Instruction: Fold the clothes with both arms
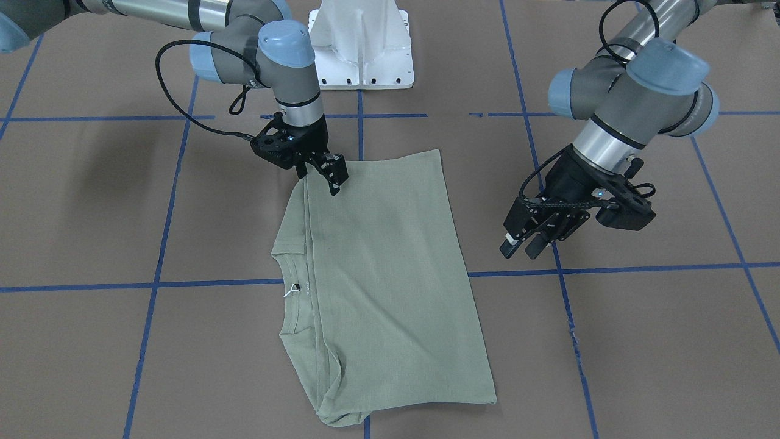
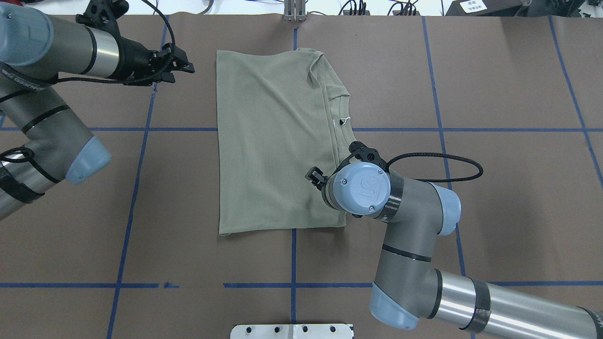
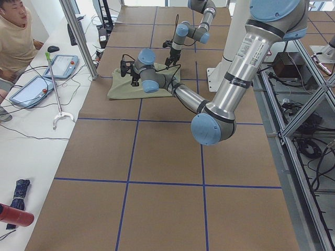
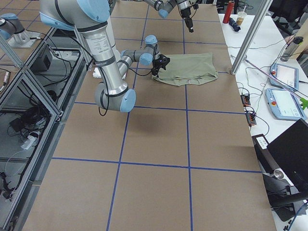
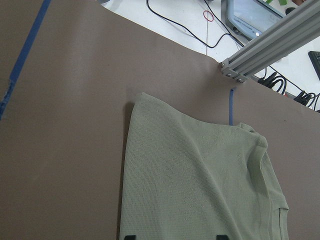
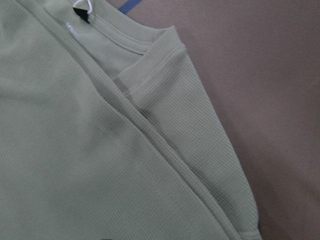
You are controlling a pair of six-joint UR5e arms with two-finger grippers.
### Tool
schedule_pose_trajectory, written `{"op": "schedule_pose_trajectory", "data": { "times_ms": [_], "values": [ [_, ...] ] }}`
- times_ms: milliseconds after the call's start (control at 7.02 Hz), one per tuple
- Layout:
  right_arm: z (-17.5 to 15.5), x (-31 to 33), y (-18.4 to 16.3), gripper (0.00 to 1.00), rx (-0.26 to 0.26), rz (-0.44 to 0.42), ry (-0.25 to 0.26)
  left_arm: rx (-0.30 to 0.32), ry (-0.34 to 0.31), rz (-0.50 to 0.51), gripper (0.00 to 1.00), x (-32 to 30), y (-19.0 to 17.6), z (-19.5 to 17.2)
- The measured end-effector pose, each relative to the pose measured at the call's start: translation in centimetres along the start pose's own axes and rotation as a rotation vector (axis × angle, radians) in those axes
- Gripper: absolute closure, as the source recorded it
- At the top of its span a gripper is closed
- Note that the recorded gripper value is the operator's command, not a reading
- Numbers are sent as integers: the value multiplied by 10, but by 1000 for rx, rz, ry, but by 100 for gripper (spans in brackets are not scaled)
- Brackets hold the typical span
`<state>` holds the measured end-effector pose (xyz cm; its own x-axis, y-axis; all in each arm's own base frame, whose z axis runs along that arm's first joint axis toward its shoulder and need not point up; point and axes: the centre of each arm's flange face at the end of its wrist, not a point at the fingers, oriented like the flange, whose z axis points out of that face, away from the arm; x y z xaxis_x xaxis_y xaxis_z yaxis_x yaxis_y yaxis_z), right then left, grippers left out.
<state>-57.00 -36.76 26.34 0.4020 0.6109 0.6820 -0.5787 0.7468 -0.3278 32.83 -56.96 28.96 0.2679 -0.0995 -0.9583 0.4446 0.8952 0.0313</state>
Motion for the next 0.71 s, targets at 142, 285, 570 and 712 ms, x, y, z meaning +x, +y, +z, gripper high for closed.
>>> {"op": "schedule_pose_trajectory", "data": {
  "times_ms": [142, 285, 570, 712],
  "values": [
    [3, 6, 5, 24, -1, 19, 8, 0, 0, -1, 38, 0, 0, 0],
    [7, 11, 8, 60, -1, 26, 17, 0, 1, -6, 38, 0, 0, 0],
    [11, 18, 6, 100, 8, 30, 27, -3, -1, -18, 38, -1, 1, 1],
    [13, 22, 4, 100, 16, 30, 29, -5, -3, -21, 38, -1, 2, 3]
  ]
}}
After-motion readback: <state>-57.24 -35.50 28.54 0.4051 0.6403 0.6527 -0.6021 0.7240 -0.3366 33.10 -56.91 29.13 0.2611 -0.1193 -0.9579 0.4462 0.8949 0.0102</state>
